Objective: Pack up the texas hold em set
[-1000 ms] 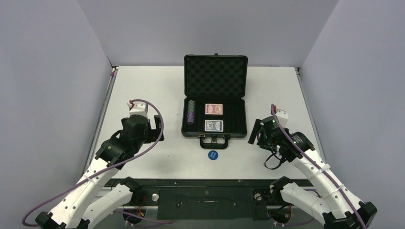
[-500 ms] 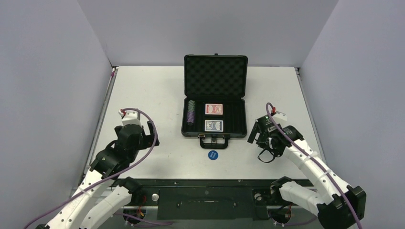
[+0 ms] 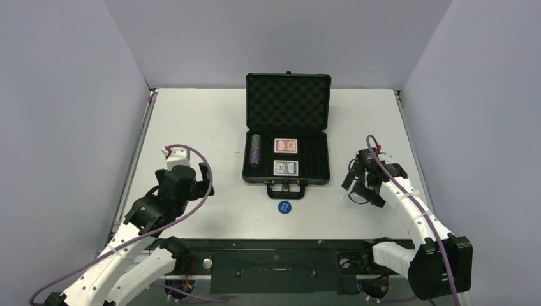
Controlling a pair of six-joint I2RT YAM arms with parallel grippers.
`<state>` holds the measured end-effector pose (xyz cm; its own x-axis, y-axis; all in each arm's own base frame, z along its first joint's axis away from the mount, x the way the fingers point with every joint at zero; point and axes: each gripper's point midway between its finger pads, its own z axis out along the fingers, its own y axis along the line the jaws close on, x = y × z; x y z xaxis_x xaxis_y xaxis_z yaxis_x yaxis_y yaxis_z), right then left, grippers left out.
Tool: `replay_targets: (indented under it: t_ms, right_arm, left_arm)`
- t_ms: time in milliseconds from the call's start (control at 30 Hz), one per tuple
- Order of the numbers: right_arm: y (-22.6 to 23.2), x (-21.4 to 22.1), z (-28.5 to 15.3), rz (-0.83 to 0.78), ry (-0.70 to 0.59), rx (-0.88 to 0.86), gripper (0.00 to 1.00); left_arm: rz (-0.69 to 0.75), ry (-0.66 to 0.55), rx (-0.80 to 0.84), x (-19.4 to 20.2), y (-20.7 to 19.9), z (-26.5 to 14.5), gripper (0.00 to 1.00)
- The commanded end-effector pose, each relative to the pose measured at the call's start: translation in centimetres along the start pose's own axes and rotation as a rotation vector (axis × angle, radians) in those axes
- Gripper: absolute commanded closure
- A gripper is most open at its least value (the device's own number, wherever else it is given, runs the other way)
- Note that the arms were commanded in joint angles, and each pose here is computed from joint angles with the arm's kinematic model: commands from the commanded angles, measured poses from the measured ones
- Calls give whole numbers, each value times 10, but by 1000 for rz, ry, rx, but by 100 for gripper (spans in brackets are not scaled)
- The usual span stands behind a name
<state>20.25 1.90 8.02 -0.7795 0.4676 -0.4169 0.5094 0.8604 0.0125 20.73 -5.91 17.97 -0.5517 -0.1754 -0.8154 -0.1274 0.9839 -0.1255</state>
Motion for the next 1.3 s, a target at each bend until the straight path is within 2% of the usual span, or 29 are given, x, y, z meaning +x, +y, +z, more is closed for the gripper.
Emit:
replay_targets:
  t_ms: [0,100,400,1267]
  right_arm:
    - [8,-3,13,26,43,-47,9]
    - [11,3,26,37,115,-45,9]
    - [9,6,41,52,161,-12,10]
    - [14,5,66,68,203,37,21]
  left_arm:
    - [-9,-13,15,-7,-5,1,4]
    - [-4,-15,40,-7,-8,1,4]
    - [-10,-4,36,-10,-5,8,4]
    - [-54,-24,13,-18,9,12,4]
